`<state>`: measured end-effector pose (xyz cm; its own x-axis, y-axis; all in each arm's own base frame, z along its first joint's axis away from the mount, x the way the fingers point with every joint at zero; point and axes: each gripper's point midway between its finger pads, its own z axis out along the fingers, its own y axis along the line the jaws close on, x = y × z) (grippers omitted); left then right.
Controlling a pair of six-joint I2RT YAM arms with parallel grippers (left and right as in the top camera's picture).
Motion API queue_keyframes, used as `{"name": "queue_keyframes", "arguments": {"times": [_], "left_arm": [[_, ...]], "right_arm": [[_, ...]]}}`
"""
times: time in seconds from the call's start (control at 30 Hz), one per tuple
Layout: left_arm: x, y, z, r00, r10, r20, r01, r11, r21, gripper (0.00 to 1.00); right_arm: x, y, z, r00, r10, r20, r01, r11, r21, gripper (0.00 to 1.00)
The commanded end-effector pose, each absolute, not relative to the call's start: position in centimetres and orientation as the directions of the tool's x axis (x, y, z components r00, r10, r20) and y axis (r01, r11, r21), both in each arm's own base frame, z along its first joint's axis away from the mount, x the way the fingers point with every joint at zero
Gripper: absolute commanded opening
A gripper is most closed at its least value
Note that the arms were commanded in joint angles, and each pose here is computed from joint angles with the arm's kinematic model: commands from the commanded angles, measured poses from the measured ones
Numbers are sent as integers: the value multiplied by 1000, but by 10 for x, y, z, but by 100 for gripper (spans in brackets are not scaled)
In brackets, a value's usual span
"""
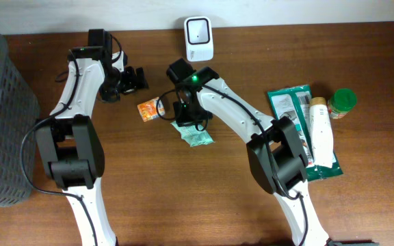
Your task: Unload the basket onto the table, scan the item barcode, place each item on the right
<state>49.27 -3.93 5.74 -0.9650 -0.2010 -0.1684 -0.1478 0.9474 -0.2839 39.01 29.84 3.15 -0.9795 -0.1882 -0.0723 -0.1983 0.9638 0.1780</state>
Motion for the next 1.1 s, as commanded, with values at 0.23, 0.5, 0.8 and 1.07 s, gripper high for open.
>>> {"name": "queue_keyframes", "arguments": {"times": [0.23,0.5,0.8,1.07], "left_arm": [[495,-42,58,-967,-181,-178,-126,951,-282,99],[495,-42,57,-968,-181,-175,-127,951,-282,99],[497,-41,58,-966,-182,-184,-125,951,-282,99],[494,-46,57,-969,-174,-173,-120,951,-286,99]], "right_arm": [[342,339,-18,-886,-457,78,-365,791,492,19],[360,316,85,-862,-504,-51,-462,740,489,26],[265,315,47,-773,-582,252,-466,791,396,22],[324,244,25,-860,-452,235,-413,889,199,21]]}}
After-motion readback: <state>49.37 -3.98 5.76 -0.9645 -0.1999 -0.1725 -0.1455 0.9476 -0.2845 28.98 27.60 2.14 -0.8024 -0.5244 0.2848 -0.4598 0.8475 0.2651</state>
